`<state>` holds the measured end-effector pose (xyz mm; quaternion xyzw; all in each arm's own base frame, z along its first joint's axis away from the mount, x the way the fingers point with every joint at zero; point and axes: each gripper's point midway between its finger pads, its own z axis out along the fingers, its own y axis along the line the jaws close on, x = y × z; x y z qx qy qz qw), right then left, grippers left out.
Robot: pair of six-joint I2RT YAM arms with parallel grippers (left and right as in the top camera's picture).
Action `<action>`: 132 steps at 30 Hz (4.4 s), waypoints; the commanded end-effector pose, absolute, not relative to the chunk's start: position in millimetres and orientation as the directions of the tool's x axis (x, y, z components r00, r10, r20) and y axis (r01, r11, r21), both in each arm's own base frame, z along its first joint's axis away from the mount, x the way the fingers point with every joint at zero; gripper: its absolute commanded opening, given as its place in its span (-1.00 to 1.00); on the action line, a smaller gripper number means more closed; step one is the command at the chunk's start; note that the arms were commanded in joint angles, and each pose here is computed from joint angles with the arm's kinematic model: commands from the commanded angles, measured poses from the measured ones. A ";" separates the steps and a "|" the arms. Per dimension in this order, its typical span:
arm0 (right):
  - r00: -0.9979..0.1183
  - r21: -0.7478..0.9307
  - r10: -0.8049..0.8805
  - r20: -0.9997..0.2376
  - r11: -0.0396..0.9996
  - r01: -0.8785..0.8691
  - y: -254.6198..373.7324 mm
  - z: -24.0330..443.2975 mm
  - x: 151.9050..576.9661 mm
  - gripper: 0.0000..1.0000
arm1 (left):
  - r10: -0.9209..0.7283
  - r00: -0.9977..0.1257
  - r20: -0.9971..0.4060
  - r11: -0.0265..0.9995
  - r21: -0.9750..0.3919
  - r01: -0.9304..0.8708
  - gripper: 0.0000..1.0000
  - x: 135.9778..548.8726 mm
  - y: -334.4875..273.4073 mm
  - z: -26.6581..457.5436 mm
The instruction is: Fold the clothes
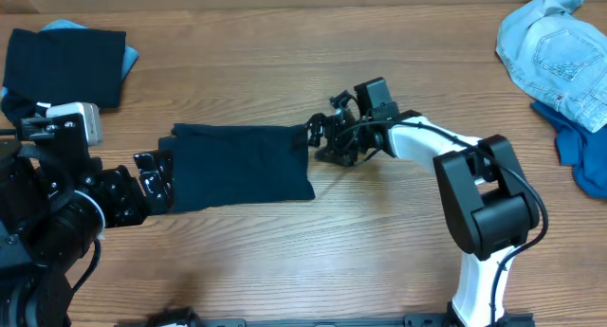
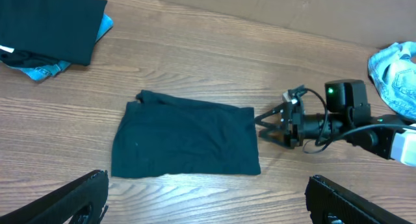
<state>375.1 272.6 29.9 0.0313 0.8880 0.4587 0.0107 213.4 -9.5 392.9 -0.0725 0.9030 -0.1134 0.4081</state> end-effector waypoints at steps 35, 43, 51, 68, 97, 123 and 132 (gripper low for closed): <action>-0.975 0.635 0.174 -0.135 0.771 0.050 199.8 13.1 412.2 -0.78 | -0.233 -0.659 -0.715 0.961 -0.271 -0.046 1.00 209.0 -10.9 394.5; -0.956 0.528 0.224 -0.187 0.844 0.095 109.7 26.0 431.5 -0.78 | -0.233 -0.659 -0.715 0.962 -0.271 -0.046 1.00 209.0 -10.9 394.5; -0.937 0.523 0.303 -0.174 0.835 0.173 63.3 33.3 439.1 -0.03 | -0.233 -0.659 -0.715 0.961 -0.271 -0.046 1.00 209.0 -10.9 394.5; -0.935 0.571 0.332 -0.121 0.794 0.208 65.6 16.6 441.2 0.37 | -0.233 -0.658 -0.716 0.961 -0.271 -0.046 1.00 209.2 -10.8 394.7; -0.948 0.608 0.299 -0.108 0.774 0.175 73.2 54.3 426.6 -0.92 | -0.233 -0.662 -0.712 0.961 -0.271 -0.047 1.00 210.1 -10.6 393.7; -0.904 0.499 -0.072 -0.422 0.813 -0.298 245.4 160.8 412.6 -0.90 | -0.234 -0.663 -0.711 0.961 -0.272 -0.048 1.00 210.7 -10.6 393.4; -0.917 0.433 -0.129 -0.378 0.851 -0.299 261.9 121.7 406.5 -0.89 | -0.234 -0.664 -0.710 0.961 -0.272 -0.048 1.00 210.7 -10.6 393.3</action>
